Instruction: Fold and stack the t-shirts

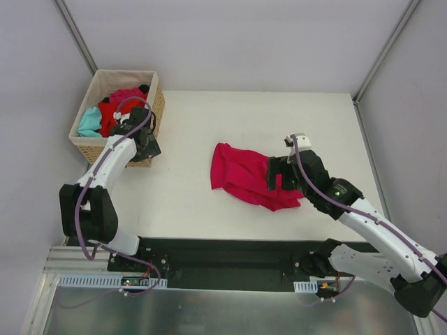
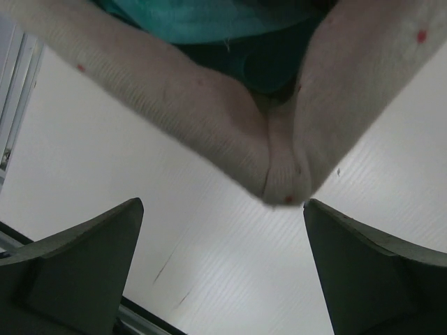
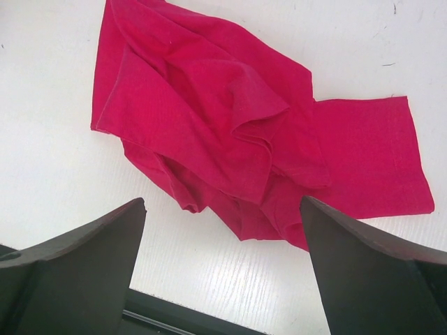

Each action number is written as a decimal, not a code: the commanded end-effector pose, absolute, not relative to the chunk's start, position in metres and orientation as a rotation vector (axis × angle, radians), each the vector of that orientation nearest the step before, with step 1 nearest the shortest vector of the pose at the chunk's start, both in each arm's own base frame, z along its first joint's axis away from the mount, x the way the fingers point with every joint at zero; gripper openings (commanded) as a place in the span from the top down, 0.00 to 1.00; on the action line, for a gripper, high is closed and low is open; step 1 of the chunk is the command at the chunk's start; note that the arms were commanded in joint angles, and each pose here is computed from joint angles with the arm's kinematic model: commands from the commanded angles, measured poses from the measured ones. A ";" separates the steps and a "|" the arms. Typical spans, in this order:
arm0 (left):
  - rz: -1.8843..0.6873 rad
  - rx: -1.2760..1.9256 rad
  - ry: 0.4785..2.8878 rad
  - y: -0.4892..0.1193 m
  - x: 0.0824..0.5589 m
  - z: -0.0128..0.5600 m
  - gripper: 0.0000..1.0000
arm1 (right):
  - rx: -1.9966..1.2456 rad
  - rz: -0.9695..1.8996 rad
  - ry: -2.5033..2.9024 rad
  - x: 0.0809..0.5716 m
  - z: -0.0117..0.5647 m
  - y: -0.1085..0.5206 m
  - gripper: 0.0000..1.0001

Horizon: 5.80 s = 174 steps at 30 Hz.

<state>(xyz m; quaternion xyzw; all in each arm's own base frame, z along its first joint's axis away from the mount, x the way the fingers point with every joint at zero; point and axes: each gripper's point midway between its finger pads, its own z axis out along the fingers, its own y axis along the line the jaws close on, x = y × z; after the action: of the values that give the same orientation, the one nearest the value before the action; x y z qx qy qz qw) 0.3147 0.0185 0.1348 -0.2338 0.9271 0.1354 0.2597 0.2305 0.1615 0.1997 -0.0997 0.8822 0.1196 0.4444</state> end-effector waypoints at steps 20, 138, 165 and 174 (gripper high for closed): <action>0.391 -0.870 2.347 0.125 0.481 0.129 0.01 | -0.246 0.271 2.222 0.233 0.179 0.164 0.04; -0.598 0.536 1.964 -0.407 0.327 0.350 1.00 | 0.511 -0.056 2.268 0.266 0.148 0.023 0.03; -0.565 0.399 1.643 -0.289 0.285 0.513 1.00 | 0.247 0.200 2.252 0.257 0.172 0.086 0.04; -0.501 0.388 1.662 -0.287 0.294 0.504 1.00 | -0.057 0.370 2.373 0.220 0.149 0.162 0.03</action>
<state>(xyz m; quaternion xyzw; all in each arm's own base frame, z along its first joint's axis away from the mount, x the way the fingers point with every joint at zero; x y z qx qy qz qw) 0.2904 -0.2961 0.4865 0.1847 0.7398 -0.2325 0.6038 0.2328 0.1251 0.1496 0.0261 0.9174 0.1014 0.3840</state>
